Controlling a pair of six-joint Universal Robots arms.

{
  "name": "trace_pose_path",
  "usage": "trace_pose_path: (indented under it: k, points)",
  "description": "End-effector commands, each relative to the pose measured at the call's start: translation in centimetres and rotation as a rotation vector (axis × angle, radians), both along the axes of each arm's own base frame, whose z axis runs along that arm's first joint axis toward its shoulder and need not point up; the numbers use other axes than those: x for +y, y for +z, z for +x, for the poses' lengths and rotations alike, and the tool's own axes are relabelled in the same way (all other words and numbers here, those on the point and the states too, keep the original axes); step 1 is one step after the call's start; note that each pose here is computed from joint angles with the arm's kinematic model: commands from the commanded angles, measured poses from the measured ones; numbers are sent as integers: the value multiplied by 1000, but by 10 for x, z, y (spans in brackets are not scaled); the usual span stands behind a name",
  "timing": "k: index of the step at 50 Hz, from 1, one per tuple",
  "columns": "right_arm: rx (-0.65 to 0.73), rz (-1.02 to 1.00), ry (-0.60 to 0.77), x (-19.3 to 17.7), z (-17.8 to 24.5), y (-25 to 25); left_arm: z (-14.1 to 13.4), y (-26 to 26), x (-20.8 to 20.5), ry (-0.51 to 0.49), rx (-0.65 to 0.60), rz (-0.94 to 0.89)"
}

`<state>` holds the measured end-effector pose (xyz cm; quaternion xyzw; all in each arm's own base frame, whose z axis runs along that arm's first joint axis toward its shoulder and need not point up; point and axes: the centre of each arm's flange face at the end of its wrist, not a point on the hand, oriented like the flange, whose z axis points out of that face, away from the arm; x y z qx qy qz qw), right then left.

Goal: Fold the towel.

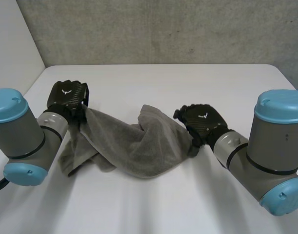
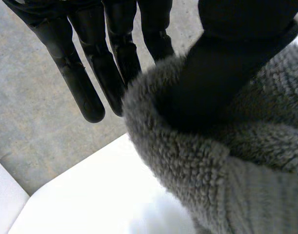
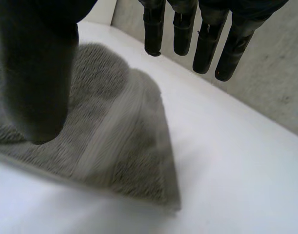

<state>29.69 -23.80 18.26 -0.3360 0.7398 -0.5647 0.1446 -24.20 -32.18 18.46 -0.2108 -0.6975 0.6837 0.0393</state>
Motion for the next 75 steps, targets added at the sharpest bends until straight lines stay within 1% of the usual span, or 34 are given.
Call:
trace_pose_path:
  k: [1, 3, 4, 6, 9, 11, 12, 14, 15, 16, 17, 20, 22, 24, 27, 37, 39, 40, 42, 43, 47, 52, 61, 64, 69, 75]
  points:
    - [21, 71, 66, 7, 3, -21, 11, -2, -4, 29, 0, 12]
    - [11, 86, 119, 15, 8, -24, 12, -1, -2, 30, -3, 11]
    - [11, 86, 120, 15, 8, -24, 12, -1, -2, 30, -3, 11]
    - [8, 99, 148, 22, 10, -28, 14, 17, 5, 30, 8, -22]
    - [-2, 95, 163, 29, 13, -31, 17, 28, 10, 33, 16, -42]
    - [-2, 92, 173, 33, 15, -33, 24, 49, 22, 42, 29, -86]
    - [-3, 90, 179, 35, 16, -34, 24, 49, 22, 42, 29, -86]
    - [-3, 90, 182, 38, 16, -36, 29, 63, 38, 42, 37, -113]
    - [-4, 88, 185, 39, 16, -37, 29, 63, 38, 42, 37, -113]
    - [-4, 88, 185, 39, 16, -37, 31, 64, 46, 38, 34, -110]
    - [-5, 86, 197, 43, 18, -38, 31, 62, 55, 23, 30, -98]
    - [-7, 82, 214, 48, 21, -39, 30, 58, 64, 1, 25, -78]
    - [-9, 78, 234, 53, 25, -39, 29, 48, 81, -42, 14, -32]
    - [-15, 59, 269, 63, 34, -39, 30, 41, 88, -55, 7, -4]
    - [-6, 53, 291, 66, 39, -44, 31, 30, 97, -67, -1, 39]
    - [4, 65, 301, 61, 49, -57, 30, 11, 111, -87, -17, 106]
    - [5, 66, 300, 59, 50, -60, 25, 7, 119, -117, -21, 121]
    - [7, 68, 298, 58, 51, -62, 25, 7, 119, -118, -21, 121]
    - [11, 71, 297, 56, 53, -65, 19, 5, 125, -168, -21, 133]
    - [14, 70, 296, 56, 54, -67, 19, 5, 125, -168, -21, 133]
    - [18, 62, 283, 51, 57, -69, 14, -5, 129, -230, -22, 172]
    - [25, 55, 262, 46, 59, -72, 9, -12, 132, -272, -23, 196]
    - [8, 15, 192, 34, 56, -66, 3, -26, 125, -284, -26, 205]
    - [0, -2, 180, 32, 55, -59, 1, -28, 122, -287, -25, 196]
    - [-25, -37, 175, 35, 53, -37, -13, -32, 116, -321, -15, 126]
    - [-43, -61, 152, 34, 43, -20, -21, -39, 112, -339, -15, 118]
